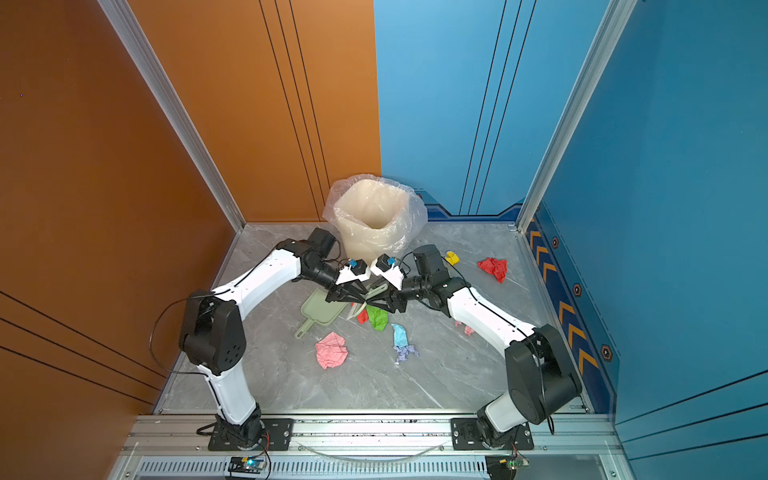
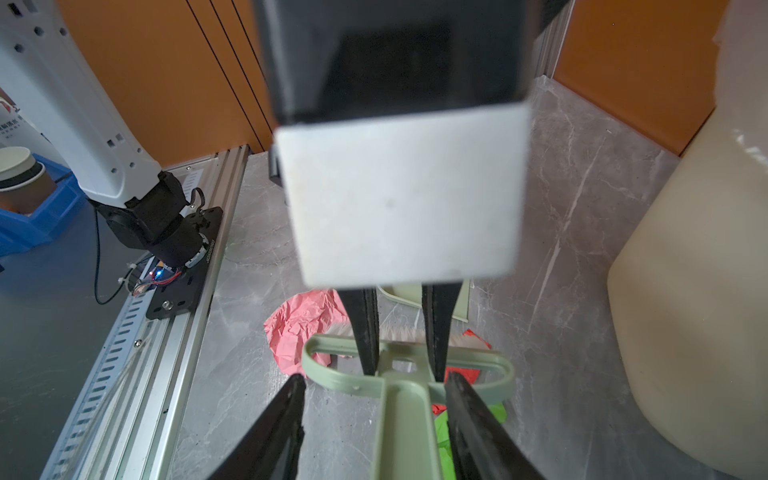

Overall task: Sweep away the paper scraps from the table
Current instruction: 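Close the right gripper on the green brush handle above the left gripper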

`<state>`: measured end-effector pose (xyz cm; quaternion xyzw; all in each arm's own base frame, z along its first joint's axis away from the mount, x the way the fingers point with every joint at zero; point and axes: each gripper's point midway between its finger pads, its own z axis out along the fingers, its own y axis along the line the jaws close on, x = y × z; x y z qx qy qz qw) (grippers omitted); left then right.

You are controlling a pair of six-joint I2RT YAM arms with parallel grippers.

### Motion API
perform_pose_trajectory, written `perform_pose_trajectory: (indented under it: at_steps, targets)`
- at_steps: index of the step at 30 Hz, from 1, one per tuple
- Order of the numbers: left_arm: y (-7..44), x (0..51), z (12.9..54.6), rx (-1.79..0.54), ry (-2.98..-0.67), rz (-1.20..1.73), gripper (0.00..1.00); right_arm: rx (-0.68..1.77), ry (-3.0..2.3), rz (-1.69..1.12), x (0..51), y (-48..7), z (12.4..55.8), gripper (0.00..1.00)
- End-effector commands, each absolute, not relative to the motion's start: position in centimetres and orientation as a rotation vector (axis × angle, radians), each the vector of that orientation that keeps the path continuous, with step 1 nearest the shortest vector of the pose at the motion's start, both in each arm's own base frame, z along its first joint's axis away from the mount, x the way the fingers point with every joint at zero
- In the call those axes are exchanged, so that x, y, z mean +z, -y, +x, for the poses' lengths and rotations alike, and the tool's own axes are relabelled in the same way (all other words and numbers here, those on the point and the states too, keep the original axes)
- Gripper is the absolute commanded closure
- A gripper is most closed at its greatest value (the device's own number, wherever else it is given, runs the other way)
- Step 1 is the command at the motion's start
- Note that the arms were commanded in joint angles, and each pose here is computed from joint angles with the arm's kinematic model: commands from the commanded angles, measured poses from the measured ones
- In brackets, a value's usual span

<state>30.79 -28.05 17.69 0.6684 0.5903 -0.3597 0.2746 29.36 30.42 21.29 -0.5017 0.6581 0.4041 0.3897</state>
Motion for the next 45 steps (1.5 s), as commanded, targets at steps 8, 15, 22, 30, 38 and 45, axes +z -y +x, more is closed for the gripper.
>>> perform_pose_trajectory:
  at_steps: [8,15,22,30,38,45]
  targets:
    - [27.99,18.87,30.21,-0.979,-1.591,1.786,1.0,0.998,-1.681,-1.292,21.2,-30.41,29.08,0.58]
    - [27.94,19.03,30.25,-0.979,-1.597,1.779,1.0,0.988,-1.685,-1.297,21.13,-30.28,29.03,0.65]
    - [27.96,19.05,30.31,-0.977,-1.599,1.778,1.0,0.99,-1.683,-1.297,21.2,-30.34,29.08,0.75]
    - [28.02,19.17,30.33,-0.982,-1.594,1.776,1.0,0.994,-1.693,-1.306,20.93,-30.36,29.07,0.89]
    - [27.81,19.02,30.47,-0.951,-1.598,1.788,0.76,0.968,-1.675,-1.299,21.26,-30.3,29.32,1.0]
    - [27.26,18.99,30.66,-0.93,-1.608,1.785,0.5,0.966,-1.675,-1.275,21.36,-30.18,29.5,1.0]
